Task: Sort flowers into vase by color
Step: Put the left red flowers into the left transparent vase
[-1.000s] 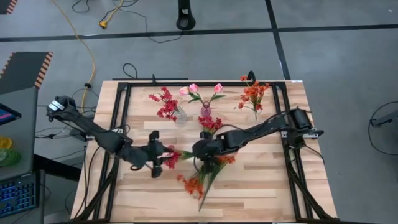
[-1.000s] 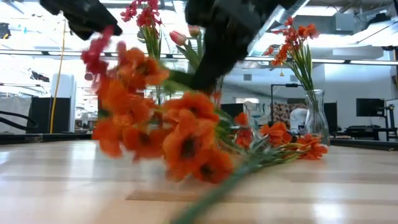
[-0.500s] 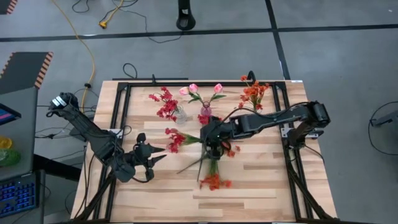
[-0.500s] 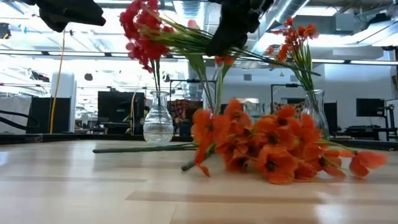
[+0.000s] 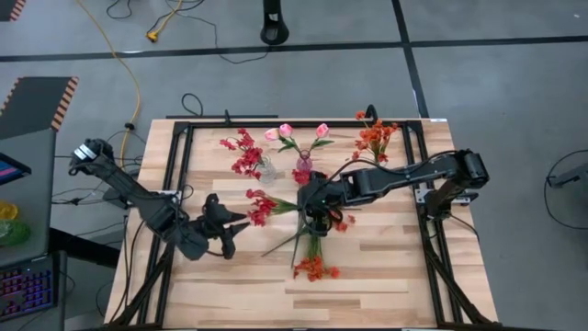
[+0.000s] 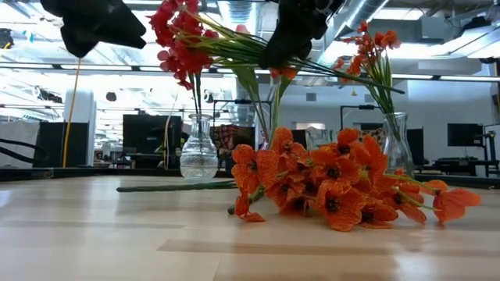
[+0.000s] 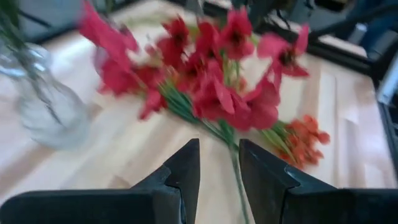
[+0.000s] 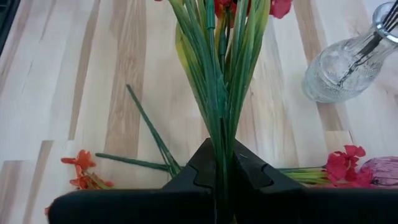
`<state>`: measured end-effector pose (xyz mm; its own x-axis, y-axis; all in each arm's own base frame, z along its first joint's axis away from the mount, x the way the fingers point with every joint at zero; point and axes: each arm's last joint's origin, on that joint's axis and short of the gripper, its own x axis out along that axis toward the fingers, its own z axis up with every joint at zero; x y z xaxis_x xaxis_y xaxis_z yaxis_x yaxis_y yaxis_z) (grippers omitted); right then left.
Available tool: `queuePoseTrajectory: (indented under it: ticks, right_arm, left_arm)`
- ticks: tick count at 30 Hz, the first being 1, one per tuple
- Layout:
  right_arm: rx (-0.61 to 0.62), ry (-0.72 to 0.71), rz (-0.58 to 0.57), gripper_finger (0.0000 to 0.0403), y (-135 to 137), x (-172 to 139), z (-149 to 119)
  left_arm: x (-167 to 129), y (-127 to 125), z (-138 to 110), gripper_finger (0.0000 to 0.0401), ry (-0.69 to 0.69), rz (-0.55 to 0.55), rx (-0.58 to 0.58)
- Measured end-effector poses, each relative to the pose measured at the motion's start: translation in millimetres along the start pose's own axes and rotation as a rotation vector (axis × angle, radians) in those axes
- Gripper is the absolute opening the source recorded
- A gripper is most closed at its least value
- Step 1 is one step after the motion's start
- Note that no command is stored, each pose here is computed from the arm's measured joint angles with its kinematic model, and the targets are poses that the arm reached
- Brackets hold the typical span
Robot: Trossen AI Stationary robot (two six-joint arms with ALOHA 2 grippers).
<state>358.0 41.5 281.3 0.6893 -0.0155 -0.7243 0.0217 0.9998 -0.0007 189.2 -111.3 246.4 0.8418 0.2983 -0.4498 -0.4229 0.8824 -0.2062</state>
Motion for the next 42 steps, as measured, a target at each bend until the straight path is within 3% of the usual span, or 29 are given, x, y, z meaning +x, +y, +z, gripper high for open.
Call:
queuePoseTrajectory:
  ticks: [7,14,22,26,30,36,42]
  right_arm:
    - [0.002,-0.009,-0.003,0.0050,-1,0,1]
    - [0.002,-0.048,-0.003,0.0050,0,0,5]
    - [0.004,-0.103,0.003,0.0050,0,0,10]
    - [0.005,-0.137,0.006,0.0050,0,-1,13]
    - [0.006,-0.151,0.007,0.0050,1,-1,15]
    - [0.006,-0.150,0.007,0.0050,1,-1,15]
    - [0.006,-0.149,0.007,0.0050,0,-1,14]
  left_arm:
    - [8,1,1,0.0098,0.189,-0.138,-0.110]
    - [9,2,2,0.0115,0.176,-0.126,-0.120]
    - [9,-3,14,0.0196,-0.022,-0.087,-0.067]
    - [9,-5,19,0.0221,-0.077,-0.080,-0.094]
    - [14,-7,15,0.0223,-0.086,-0.053,-0.118]
    - [41,-27,-13,0.0214,-0.139,0.057,-0.066]
    - [76,-50,-39,0.0203,-0.291,0.138,-0.064]
